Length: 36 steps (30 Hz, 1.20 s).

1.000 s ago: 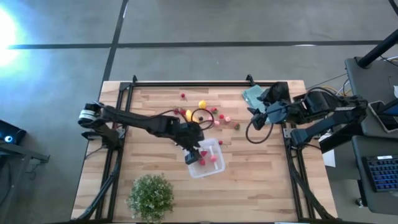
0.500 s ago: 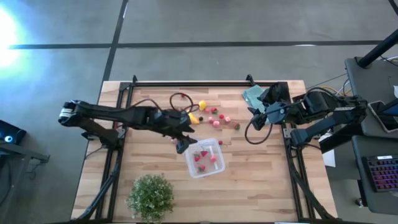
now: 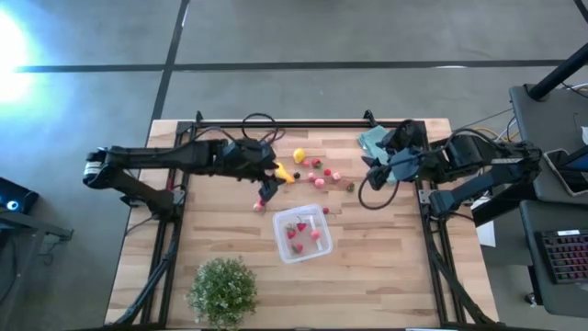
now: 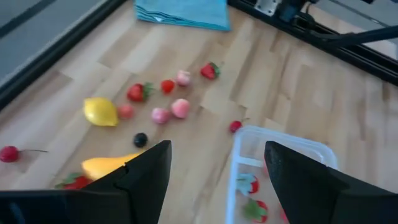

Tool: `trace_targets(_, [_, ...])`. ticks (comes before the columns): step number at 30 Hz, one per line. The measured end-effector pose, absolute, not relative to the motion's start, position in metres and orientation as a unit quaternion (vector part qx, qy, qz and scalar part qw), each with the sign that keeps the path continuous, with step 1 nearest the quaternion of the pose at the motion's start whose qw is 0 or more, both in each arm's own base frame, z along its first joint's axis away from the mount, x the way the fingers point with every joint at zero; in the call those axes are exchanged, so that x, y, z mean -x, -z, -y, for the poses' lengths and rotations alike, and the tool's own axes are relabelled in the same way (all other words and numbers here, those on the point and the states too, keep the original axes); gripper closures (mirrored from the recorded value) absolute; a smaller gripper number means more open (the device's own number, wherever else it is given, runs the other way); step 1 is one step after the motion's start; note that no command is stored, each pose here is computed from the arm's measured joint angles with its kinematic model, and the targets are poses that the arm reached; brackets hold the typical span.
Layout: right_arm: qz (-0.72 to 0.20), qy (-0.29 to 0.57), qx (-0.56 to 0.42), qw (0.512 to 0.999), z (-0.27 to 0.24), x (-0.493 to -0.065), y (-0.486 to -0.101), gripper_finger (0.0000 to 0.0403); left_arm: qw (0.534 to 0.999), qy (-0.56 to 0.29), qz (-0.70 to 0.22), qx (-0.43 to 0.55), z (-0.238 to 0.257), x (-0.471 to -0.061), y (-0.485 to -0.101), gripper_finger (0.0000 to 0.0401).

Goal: Pick and placing Produce into tupperware
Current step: Put the strawberry into the transparent bin

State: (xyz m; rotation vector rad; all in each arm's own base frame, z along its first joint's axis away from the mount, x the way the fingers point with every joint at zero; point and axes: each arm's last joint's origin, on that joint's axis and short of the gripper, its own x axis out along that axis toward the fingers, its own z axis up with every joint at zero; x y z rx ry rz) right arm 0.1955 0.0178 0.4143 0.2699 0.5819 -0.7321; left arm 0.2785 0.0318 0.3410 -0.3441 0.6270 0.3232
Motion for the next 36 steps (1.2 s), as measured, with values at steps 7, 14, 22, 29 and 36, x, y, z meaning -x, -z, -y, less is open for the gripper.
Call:
trace_targets(7, [-0.266, 0.360, -0.139, 0.883, -0.014, -0.198, -0.416, 0.0135, 0.911, -0.190, -0.332, 0.154, -0.055, -0.270, -0.336, 0.0157])
trace_targets(14, [-0.265, 0.375, -0.142, 0.877, -0.006, -0.198, -0.416, 0.0135, 0.868, -0.188, -0.423, 0.181, -0.068, -0.263, -0.306, 0.0156])
trace_targets(22, [-0.261, 0.395, -0.148, 0.868, 0.003, -0.198, -0.416, 0.0135, 0.840, -0.173, -0.475, 0.195, -0.066, -0.263, -0.277, 0.0156])
trace_targets(29, [-0.250, 0.415, -0.158, 0.860, 0.013, -0.199, -0.417, 0.0135, 0.846, -0.163, -0.472, 0.185, -0.066, -0.261, -0.279, 0.0156])
trace_targets(36, [-0.238, 0.429, -0.166, 0.856, 0.020, -0.207, -0.416, 0.0135, 0.849, -0.156, -0.474, 0.172, -0.066, -0.261, -0.279, 0.0157])
